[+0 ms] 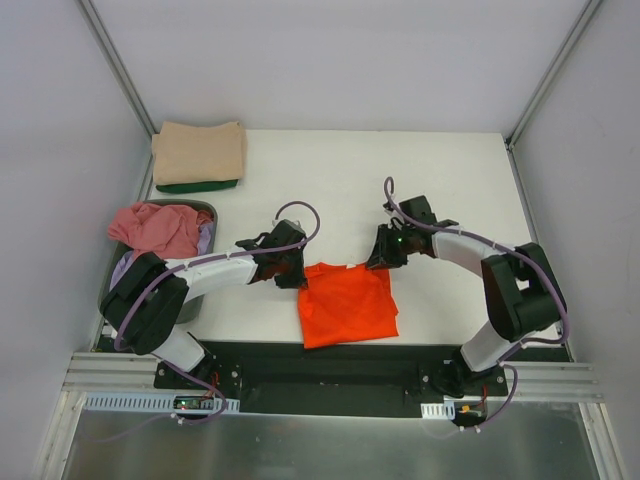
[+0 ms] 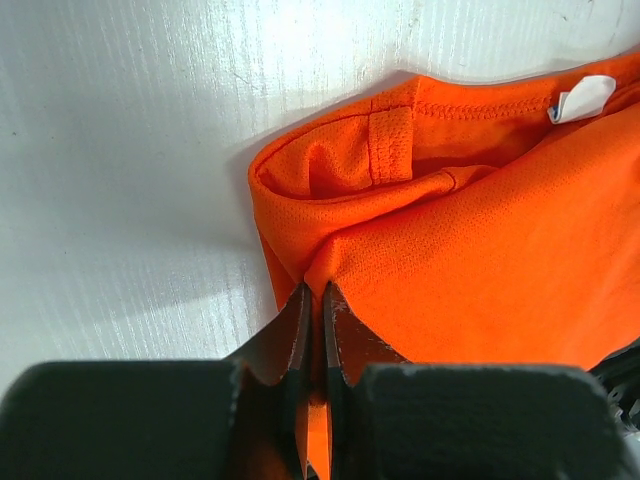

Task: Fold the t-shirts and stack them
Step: Smooth out wrinkles on the folded tshirt

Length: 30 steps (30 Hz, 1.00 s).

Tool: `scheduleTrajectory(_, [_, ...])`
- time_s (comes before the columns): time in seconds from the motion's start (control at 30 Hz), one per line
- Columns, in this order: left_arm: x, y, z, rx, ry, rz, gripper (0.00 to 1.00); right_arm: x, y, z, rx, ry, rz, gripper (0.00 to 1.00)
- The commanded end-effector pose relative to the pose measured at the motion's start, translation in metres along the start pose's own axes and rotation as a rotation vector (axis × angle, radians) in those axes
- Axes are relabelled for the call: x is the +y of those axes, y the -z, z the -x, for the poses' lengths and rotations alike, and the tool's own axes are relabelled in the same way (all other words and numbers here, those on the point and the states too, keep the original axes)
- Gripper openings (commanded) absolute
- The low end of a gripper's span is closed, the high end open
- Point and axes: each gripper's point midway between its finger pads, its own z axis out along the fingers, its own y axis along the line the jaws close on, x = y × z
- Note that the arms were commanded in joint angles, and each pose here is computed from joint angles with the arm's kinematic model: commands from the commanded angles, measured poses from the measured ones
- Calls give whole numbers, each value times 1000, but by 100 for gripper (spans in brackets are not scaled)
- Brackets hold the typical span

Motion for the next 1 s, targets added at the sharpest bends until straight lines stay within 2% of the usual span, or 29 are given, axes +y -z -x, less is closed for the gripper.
scheduleTrajectory(0.0, [-10,10,8,-26,-12,-52,0,12,6,8,-29,42,7,12])
scheduleTrajectory(0.07, [-13,15,10,-38,-15,-64,0,16,13,10,-56,57,7,3])
scheduleTrajectory(0.13, [-14,20,12,-58,-22,-74,0,18,21,12,-86,60,0,1])
scheduleTrajectory(0.33, [-30,47,20,-131,-69,-147,0,22,53,5,-175,49,-29,1])
scheduleTrajectory(0.6, [-49,57,28,-181,-115,-175,0,9,83,-7,-292,3,-100,1])
scheduleTrajectory(0.77, [-41,40,43,-204,-106,-89,0,-15,72,6,-302,-6,-187,1])
scheduleTrajectory(0.97, [-25,8,57,-157,-78,1,0,-22,39,29,-270,-3,-179,1])
